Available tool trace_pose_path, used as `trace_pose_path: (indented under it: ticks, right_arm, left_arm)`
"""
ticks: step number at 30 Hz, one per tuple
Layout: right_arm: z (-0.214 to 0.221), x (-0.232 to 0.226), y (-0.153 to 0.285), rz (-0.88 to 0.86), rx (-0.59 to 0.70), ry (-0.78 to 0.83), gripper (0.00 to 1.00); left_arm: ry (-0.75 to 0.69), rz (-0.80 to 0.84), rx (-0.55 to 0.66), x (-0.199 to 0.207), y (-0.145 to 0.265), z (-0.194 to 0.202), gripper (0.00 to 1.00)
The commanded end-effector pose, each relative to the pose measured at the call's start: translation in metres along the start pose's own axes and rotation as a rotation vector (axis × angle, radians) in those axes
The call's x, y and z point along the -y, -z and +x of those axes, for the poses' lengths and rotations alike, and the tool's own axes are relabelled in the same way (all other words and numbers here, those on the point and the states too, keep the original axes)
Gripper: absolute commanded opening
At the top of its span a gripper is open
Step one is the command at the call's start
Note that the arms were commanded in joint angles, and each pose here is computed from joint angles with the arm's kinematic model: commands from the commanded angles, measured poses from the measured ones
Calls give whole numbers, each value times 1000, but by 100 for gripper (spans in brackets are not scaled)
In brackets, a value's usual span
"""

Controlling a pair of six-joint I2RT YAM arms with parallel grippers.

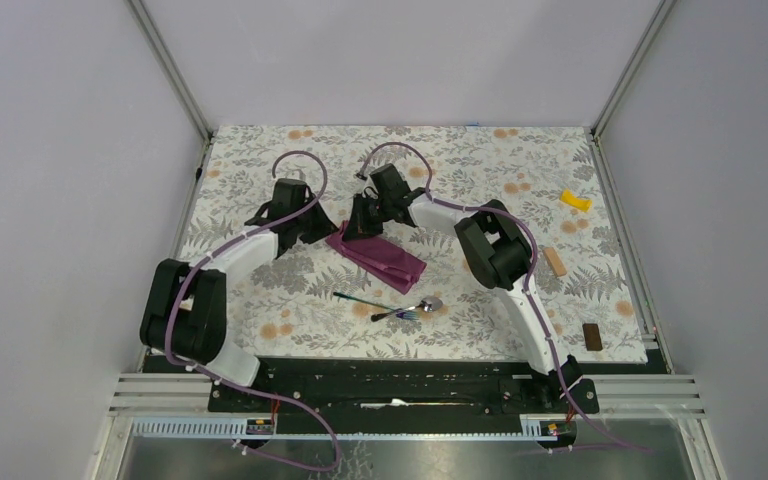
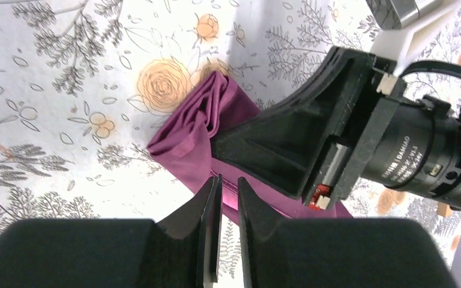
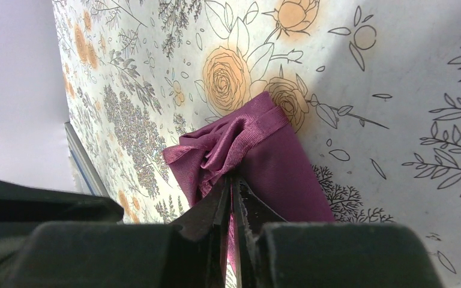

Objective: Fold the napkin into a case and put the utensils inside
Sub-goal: Stuff the top corner of the smaller-rectangle-folded napkin into the folded napkin.

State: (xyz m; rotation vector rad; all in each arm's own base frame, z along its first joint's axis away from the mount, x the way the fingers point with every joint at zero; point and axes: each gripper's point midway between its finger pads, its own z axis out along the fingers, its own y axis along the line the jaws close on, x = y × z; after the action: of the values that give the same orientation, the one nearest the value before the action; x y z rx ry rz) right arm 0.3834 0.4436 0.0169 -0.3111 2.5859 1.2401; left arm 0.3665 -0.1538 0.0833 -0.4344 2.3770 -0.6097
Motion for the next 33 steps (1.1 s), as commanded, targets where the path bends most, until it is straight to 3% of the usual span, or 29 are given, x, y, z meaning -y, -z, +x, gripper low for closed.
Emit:
trace_pose_path:
  ticks: [1,7,14,23,33]
  right_arm:
    - [-2,4,10,36,9,5,12]
    - [-1,4,9,34,6,7,12]
    - [8,-3,-2,16,-20,14,10]
    - [-4,-26,13,-7,4,47,11]
    - [-35,-44,58,6,70,116,21]
  left_arm:
    - [11,-12,-2,-1,-5,-10,16]
    - [33,12,-29,1,-25,-7,4]
    - [39,31,-32,4,-40,-5,5]
    - [52,-82,-92,-27,-55,18,3]
    - [-7,-24,-32,-7,-11,1,25]
